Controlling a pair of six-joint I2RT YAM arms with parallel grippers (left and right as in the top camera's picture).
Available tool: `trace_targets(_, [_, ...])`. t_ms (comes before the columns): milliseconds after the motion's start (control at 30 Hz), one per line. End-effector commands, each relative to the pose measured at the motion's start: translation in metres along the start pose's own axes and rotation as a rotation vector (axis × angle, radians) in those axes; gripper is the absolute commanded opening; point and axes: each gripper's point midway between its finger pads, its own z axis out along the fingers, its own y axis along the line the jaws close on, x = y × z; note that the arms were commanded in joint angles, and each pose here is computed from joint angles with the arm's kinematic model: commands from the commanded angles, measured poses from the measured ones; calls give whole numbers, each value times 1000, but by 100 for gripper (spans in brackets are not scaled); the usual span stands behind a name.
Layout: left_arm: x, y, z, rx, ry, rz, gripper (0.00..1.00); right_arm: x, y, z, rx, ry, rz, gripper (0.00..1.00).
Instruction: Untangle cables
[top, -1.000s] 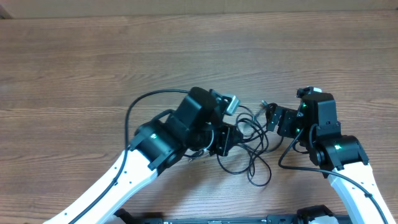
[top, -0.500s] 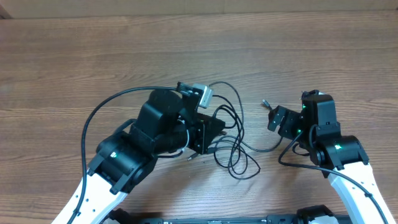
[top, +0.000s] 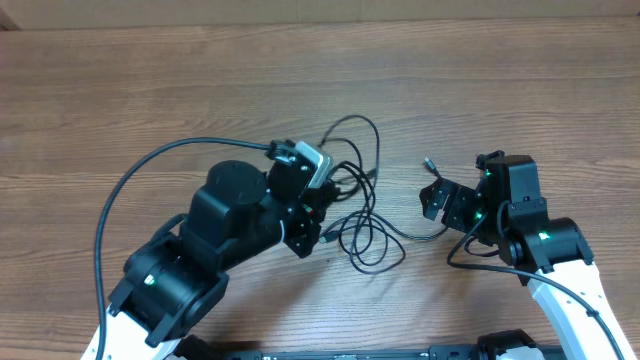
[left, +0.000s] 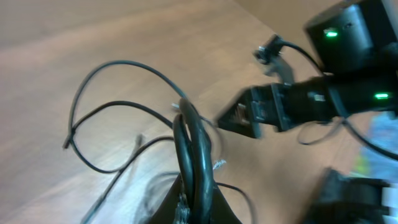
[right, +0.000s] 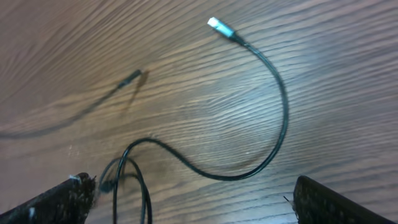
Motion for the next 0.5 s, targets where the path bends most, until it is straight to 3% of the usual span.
trace_targets(0, [-14, 31, -16, -200, -63, 145, 4, 4, 13, -3, -74, 25, -97, 100])
trace_targets(267, [-29, 47, -21, -316, -89, 367, 4, 7, 31, -17, -179, 14, -156, 100])
trace_targets(467, [-81, 36, -32, -329, -303, 445, 4, 2, 42, -44, -243, -84, -189, 100])
